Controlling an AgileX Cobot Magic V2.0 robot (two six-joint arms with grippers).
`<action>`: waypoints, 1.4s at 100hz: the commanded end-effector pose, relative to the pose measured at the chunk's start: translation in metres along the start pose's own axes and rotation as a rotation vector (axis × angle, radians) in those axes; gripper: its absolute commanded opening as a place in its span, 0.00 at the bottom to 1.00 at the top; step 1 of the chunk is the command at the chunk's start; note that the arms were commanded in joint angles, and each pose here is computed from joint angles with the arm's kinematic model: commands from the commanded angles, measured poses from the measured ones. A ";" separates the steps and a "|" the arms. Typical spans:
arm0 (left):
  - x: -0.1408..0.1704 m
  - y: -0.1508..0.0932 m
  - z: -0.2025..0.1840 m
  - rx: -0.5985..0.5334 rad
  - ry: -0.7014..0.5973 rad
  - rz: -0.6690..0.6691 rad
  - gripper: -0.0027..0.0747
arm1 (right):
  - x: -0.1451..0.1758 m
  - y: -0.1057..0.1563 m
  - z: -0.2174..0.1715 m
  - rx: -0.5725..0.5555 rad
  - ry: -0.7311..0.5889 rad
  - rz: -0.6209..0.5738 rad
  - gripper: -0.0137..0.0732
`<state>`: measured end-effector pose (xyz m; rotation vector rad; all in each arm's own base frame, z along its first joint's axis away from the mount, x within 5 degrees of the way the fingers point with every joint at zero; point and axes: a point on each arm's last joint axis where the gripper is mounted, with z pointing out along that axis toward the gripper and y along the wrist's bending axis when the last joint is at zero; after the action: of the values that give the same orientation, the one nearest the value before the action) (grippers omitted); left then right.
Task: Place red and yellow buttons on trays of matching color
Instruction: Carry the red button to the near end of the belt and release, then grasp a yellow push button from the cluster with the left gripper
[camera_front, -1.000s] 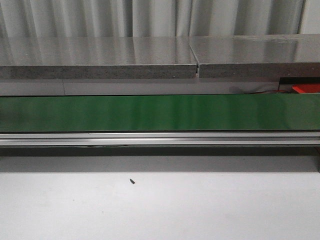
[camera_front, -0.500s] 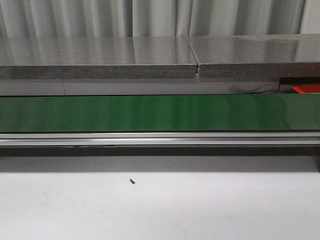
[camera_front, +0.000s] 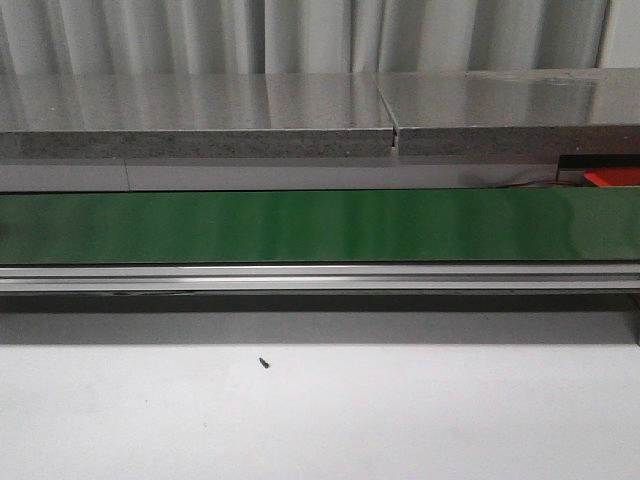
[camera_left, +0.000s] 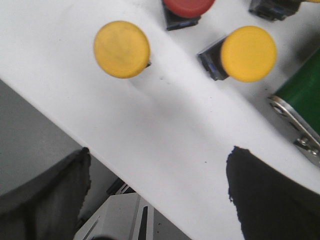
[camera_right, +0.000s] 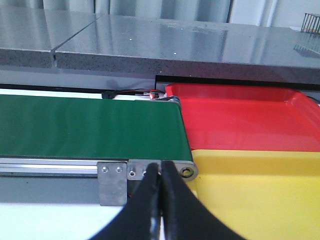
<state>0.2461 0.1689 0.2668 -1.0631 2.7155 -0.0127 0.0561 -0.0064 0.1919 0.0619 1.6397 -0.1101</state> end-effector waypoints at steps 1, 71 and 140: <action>-0.003 0.008 -0.015 0.005 -0.103 -0.036 0.74 | -0.008 0.000 -0.002 0.006 -0.094 -0.016 0.08; -0.039 0.023 0.053 -0.004 -0.155 -0.090 0.74 | -0.008 0.000 -0.002 0.006 -0.094 -0.016 0.08; -0.040 0.019 0.042 0.012 -0.207 -0.051 0.30 | -0.008 0.000 -0.002 0.006 -0.094 -0.016 0.08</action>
<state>0.2746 0.2190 0.1920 -1.1244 2.5886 0.0420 0.0561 -0.0064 0.1917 0.0620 1.6415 -0.1101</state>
